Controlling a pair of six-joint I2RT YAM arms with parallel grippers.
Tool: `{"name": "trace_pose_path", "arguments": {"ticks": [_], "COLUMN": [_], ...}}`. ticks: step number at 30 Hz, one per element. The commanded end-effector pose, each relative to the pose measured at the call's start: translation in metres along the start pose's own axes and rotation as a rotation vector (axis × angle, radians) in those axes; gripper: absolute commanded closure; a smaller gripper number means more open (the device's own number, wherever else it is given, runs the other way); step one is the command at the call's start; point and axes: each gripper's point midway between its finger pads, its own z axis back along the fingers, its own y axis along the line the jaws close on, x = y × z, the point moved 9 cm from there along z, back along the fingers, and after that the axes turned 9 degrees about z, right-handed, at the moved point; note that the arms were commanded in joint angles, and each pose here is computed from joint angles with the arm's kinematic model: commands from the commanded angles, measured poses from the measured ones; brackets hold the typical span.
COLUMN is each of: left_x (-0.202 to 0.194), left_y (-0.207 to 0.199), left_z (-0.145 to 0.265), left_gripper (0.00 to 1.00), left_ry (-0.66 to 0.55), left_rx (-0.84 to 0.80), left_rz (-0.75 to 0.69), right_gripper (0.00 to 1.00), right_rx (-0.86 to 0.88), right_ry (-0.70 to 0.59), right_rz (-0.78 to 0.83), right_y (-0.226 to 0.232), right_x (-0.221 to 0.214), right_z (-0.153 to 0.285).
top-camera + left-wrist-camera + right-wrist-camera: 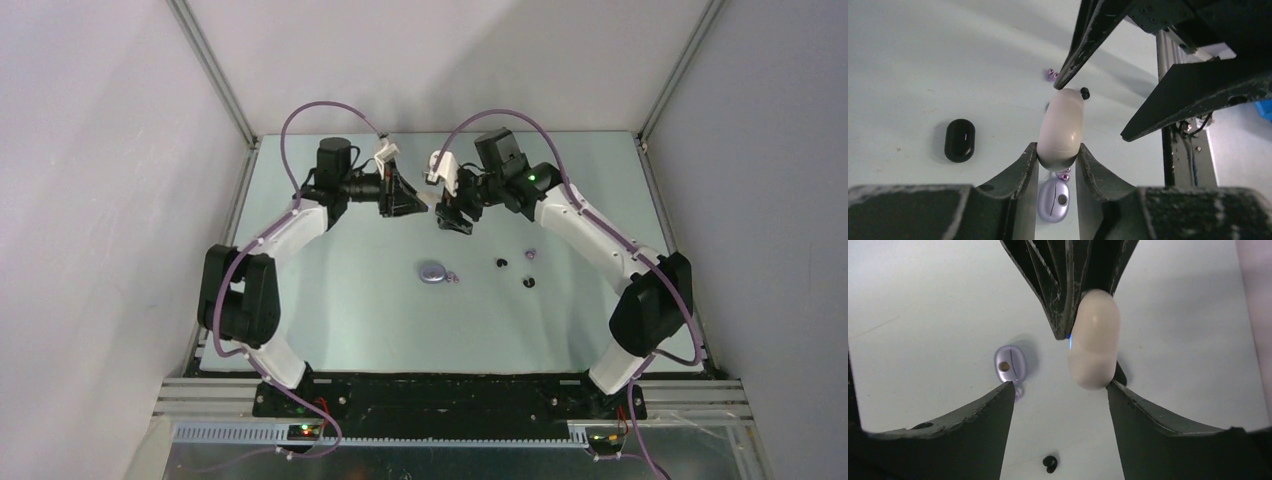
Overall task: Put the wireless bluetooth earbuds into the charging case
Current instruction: Close the charging case, then place the charging case at the center of the board.
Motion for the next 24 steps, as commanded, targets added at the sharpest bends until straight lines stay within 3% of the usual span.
{"name": "trace_pose_path", "arguments": {"ticks": [1, 6, 14, 17, 23, 24], "left_x": [0.016, -0.017, -0.067, -0.078, -0.100, -0.102], "left_y": [0.007, 0.029, 0.072, 0.092, 0.105, 0.106], "left_z": [0.002, 0.009, 0.023, 0.028, 0.030, 0.030], "left_gripper": [1.00, 0.98, 0.89, 0.87, 0.78, 0.73], "left_ry": [-0.078, 0.051, 0.258, 0.317, 0.387, 0.393], "left_rx": [0.059, 0.247, 0.551, 0.627, 0.686, 0.696], "left_rz": [0.071, 0.255, 0.627, 0.737, 0.810, 0.810], "right_gripper": [0.27, 0.26, 0.31, 0.32, 0.33, 0.33], "right_rx": [-0.134, -0.171, -0.086, -0.048, -0.007, -0.019], "right_ry": [0.026, 0.085, 0.184, 0.187, 0.202, 0.204], "right_rz": [0.018, -0.105, -0.255, -0.224, -0.089, -0.063], "right_y": [-0.008, -0.015, 0.005, 0.003, -0.015, -0.022], "right_x": [0.004, -0.032, -0.092, -0.103, -0.120, -0.117], "right_z": [0.021, 0.039, 0.045, 0.036, -0.001, -0.005]}}
